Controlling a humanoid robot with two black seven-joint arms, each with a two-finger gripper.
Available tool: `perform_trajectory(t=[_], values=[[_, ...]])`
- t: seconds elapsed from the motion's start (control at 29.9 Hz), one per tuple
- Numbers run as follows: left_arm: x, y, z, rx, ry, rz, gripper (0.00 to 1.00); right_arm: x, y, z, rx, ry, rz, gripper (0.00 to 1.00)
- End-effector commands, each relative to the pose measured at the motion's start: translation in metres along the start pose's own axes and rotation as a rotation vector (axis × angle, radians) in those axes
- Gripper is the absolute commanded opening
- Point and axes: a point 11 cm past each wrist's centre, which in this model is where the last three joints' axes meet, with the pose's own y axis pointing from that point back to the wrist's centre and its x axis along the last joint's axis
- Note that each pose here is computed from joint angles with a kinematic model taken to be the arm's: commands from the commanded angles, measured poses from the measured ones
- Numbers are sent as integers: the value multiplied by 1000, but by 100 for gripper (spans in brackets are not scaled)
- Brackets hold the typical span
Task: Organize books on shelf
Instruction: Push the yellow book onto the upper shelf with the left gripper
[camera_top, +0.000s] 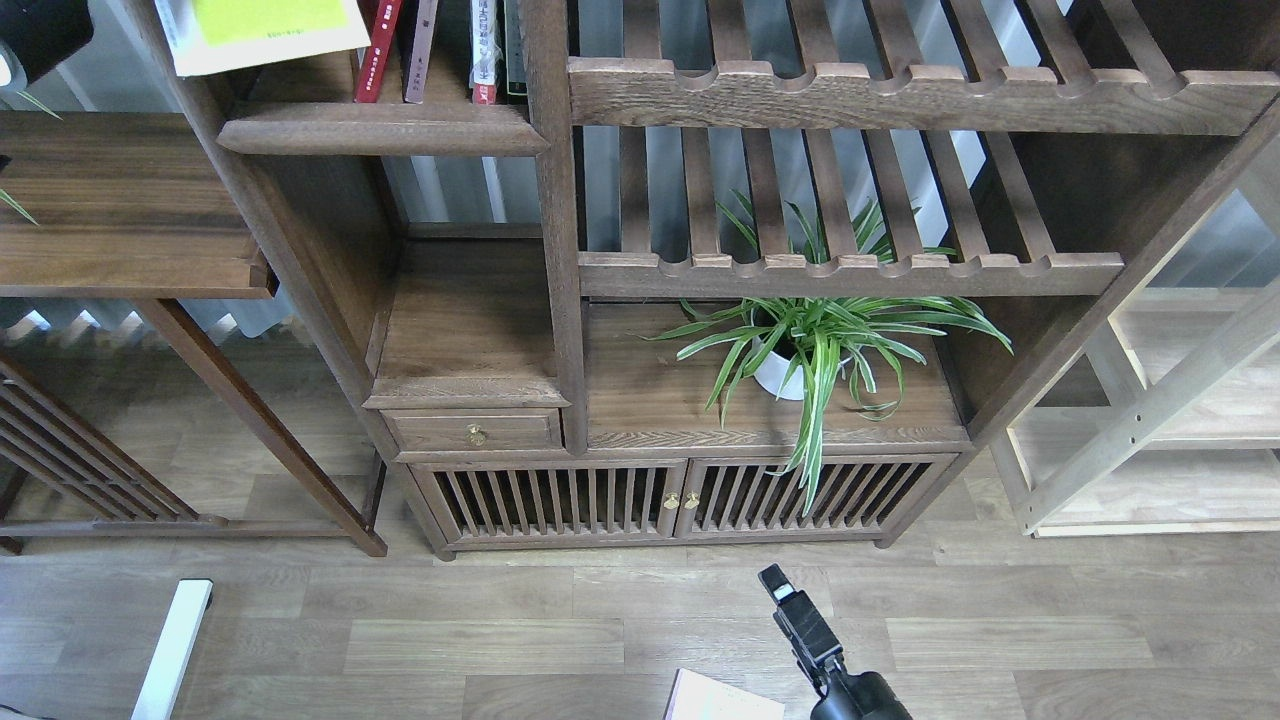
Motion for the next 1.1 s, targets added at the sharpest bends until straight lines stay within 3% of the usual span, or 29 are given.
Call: perform_trajectory(t=[0.0, 0.7, 1.07], values=[[4, -5, 0, 12, 2, 16, 0, 1, 2, 0, 9, -11, 6, 98], [-13, -39, -20, 84, -43, 21, 0, 17, 23, -2, 28, -35, 65, 98], [-33, -77, -14, 129, -76, 19, 0, 29, 38, -10, 52, -55, 112, 98]])
